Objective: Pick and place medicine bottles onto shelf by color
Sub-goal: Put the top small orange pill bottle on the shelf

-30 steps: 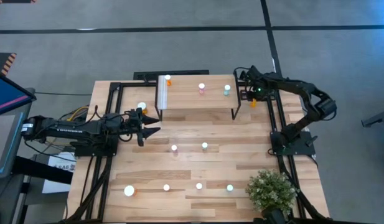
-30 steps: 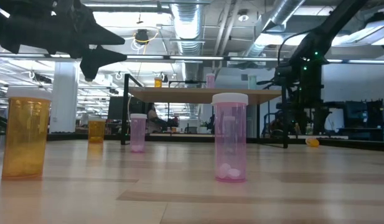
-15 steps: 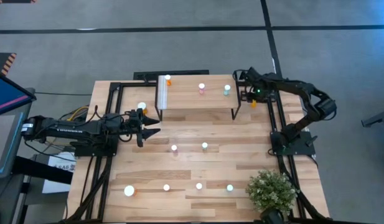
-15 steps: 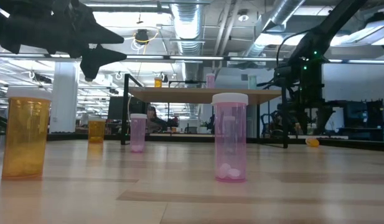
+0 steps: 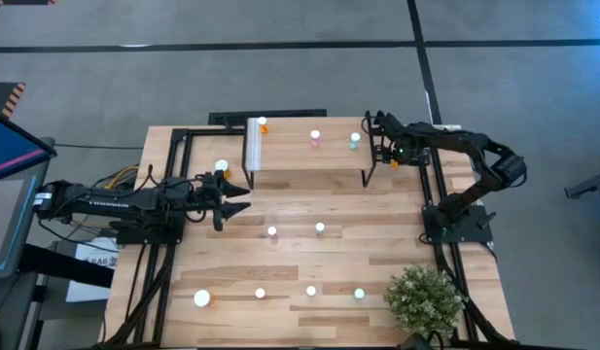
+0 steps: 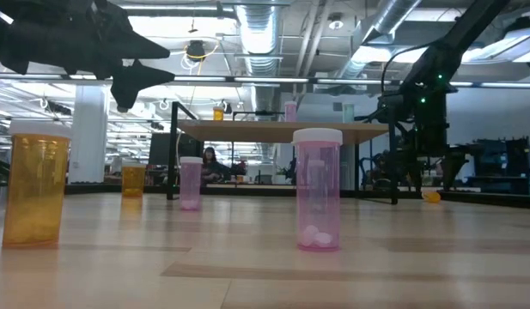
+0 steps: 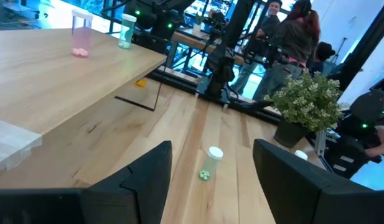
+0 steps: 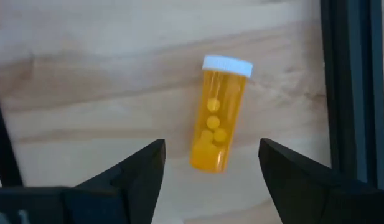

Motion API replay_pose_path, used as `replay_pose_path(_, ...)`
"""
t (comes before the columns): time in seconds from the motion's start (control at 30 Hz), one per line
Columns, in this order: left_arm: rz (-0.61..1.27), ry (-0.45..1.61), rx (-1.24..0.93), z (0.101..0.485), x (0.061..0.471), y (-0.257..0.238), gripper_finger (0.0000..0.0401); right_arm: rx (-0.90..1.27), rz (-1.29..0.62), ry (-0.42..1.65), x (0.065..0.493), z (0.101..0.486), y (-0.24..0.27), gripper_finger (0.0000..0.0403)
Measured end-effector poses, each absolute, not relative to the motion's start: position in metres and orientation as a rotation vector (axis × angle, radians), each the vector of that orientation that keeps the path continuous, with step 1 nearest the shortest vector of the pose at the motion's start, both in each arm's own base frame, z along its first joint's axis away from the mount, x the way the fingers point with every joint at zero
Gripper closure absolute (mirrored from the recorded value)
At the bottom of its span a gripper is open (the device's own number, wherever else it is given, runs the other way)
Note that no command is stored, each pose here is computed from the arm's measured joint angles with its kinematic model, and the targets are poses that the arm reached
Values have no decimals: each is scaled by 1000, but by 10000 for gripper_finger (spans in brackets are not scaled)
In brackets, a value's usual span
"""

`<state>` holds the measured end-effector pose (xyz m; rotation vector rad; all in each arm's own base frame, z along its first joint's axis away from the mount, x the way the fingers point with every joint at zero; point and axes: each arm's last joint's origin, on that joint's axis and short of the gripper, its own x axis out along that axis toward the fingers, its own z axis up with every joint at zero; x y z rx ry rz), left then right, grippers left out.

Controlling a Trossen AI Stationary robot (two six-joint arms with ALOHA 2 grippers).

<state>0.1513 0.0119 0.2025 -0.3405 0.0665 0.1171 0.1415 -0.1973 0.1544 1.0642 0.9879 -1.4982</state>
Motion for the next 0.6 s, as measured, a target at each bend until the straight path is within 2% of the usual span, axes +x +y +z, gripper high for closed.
replay_pose_path(0.6,118,66,-338,203,151,12,186,1048,-1565,949,142,152,-197,121)
